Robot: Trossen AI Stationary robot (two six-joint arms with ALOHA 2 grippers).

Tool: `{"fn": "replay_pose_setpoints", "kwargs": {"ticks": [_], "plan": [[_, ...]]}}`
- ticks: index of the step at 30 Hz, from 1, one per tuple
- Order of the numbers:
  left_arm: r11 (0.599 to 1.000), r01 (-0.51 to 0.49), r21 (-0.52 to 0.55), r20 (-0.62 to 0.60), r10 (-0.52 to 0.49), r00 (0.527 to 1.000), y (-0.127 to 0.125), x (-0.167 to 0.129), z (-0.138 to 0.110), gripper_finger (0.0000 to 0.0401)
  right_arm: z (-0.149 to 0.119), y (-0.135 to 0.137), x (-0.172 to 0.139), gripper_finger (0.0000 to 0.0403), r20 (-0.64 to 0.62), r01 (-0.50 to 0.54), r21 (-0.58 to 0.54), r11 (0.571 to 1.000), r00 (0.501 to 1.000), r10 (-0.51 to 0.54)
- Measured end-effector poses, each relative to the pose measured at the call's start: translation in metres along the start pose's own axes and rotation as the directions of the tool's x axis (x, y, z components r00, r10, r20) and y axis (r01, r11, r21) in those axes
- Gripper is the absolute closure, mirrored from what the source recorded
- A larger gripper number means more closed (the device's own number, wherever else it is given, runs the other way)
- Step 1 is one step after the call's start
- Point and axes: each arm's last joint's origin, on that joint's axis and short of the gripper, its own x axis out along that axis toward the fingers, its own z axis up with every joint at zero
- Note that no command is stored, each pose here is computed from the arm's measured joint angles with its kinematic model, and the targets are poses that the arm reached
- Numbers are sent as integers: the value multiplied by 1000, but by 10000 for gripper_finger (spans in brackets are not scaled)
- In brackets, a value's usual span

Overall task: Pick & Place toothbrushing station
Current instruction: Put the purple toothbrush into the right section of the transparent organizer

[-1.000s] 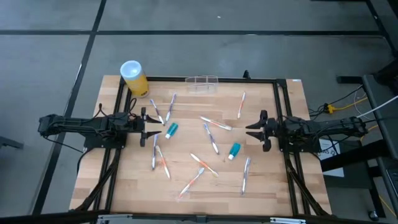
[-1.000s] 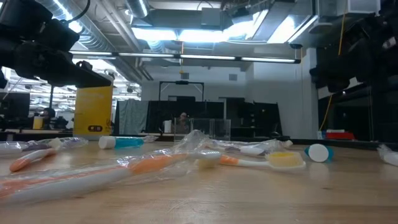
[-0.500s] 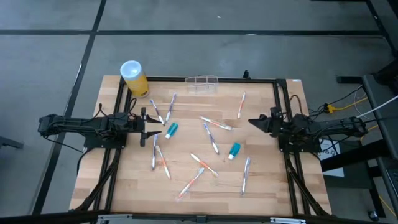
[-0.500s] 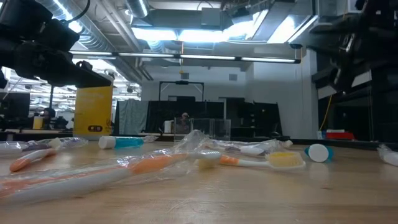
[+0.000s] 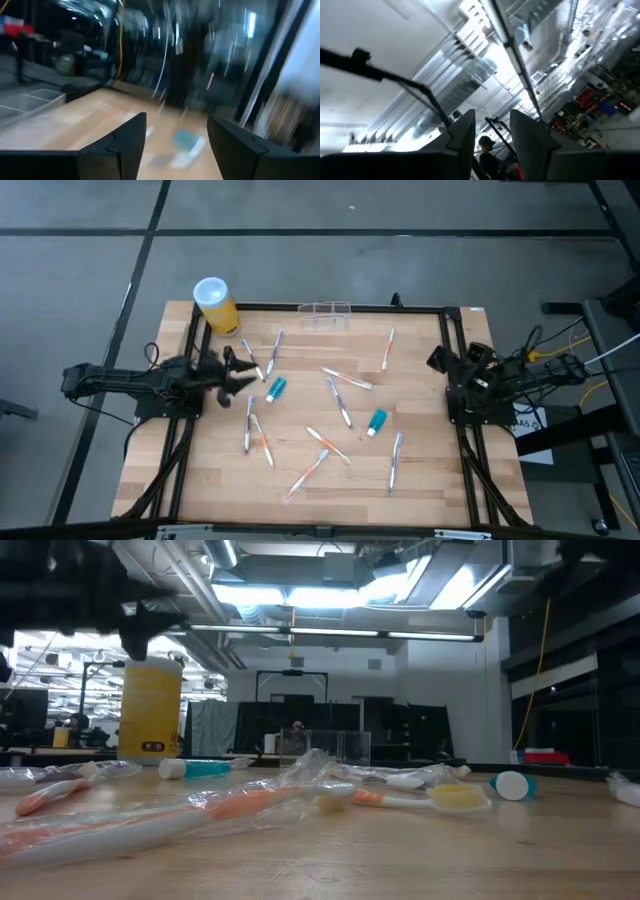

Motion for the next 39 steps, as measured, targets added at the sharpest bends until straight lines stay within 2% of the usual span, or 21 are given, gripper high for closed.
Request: {"fn": "replay_pose_setpoints", "kwargs": {"ticks": [1, 3, 4, 6, 9, 11, 13, 15, 17, 19, 22, 24, 25, 27, 29, 30, 31, 32, 34, 38, 39], "plan": [[990, 11, -143, 69, -1, 998, -2, 0, 6, 196, 1, 6, 7, 278, -13, -21, -23, 1000, 1000, 21], [919, 52, -392, 173, 18, 985, -4, -1, 15, 196, 4, 18, 23, 278, -41, -68, -74, 995, 997, 65], [877, 73, -475, 209, 32, 977, -4, -2, 17, 196, 6, 26, 33, 278, -53, -99, -105, 989, 994, 94], [824, 108, -556, 251, 43, 967, -5, -3, 21, 196, 12, 42, 55, 278, -64, -169, -178, 969, 985, 160], [766, 141, -627, 254, 30, 967, -5, -3, 21, 196, 22, 67, 89, 278, -66, -264, -277, 924, 964, 256], [744, 226, -629, 286, -49, 957, -9, -4, 26, 196, 27, 81, 110, 278, -93, -322, -289, 902, 947, 308], [724, 319, -612, 309, -153, 939, -14, -6, 31, 196, 30, 92, 128, 278, -175, -335, -263, 905, 939, 296], [684, 415, -599, 329, -262, 907, -22, -7, 42, 196, 37, 103, 144, 278, -297, -298, -196, 934, 926, 233], [664, 464, -587, 345, -313, 885, -29, -7, 54, 196, 46, 113, 159, 278, -408, -183, -138, 973, 906, 113], [701, 461, -544, 375, -288, 881, -35, -4, 69, 196, 53, 121, 173, 278, -512, -59, -107, 993, 859, -4], [777, 452, -439, 457, -240, 857, -46, -1, 97, 196, 57, 130, 187, 278, -675, 130, -93, 987, 721, -159], [828, 389, -405, 431, -202, 879, -51, 6, 110, 196, 58, 131, 189, 278, -768, 304, -105, 947, 580, -271], [856, 329, -399, 384, -170, 908, -53, 11, 115, 196, 56, 130, 188, 278, -806, 398, -130, 908, 491, -330], [894, 192, -405, 257, -90, 962, -57, 20, 123, 196, 49, 122, 179, 278, -856, 571, -234, 787, 263, -446], [912, 29, -409, 125, 24, 992, -58, 29, 127, 196, 36, 110, 166, 278, -852, 669, -380, 639, 16, -524], [917, -53, -396, 59, 83, 995, -59, 34, 128, 196, 27, 105, 160, 278, -837, 690, -439, 576, -81, -541], [918, -124, -376, 0, 134, 991, -59, 38, 129, 196, 18, 100, 154, 278, -828, 700, -478, 531, -157, -539], [915, -179, -362, -46, 174, 984, -59, 43, 130, 196, 9, 97, 147, 278, -820, 703, -507, 500, -214, -531], [898, -285, -336, -130, 255, 958, -60, 50, 133, 196, -10, 88, 137, 278, -811, 710, -533, 461, -273, -517], [839, -478, -260, -255, 418, 872, -59, 62, 133, 196, -57, 61, 110, 278, -802, 771, -532, 350, -325, -501], [820, -520, -240, -281, 454, 846, -58, 64, 132, 196, -68, 54, 101, 278, -800, 794, -525, 308, -336, -497]]}}
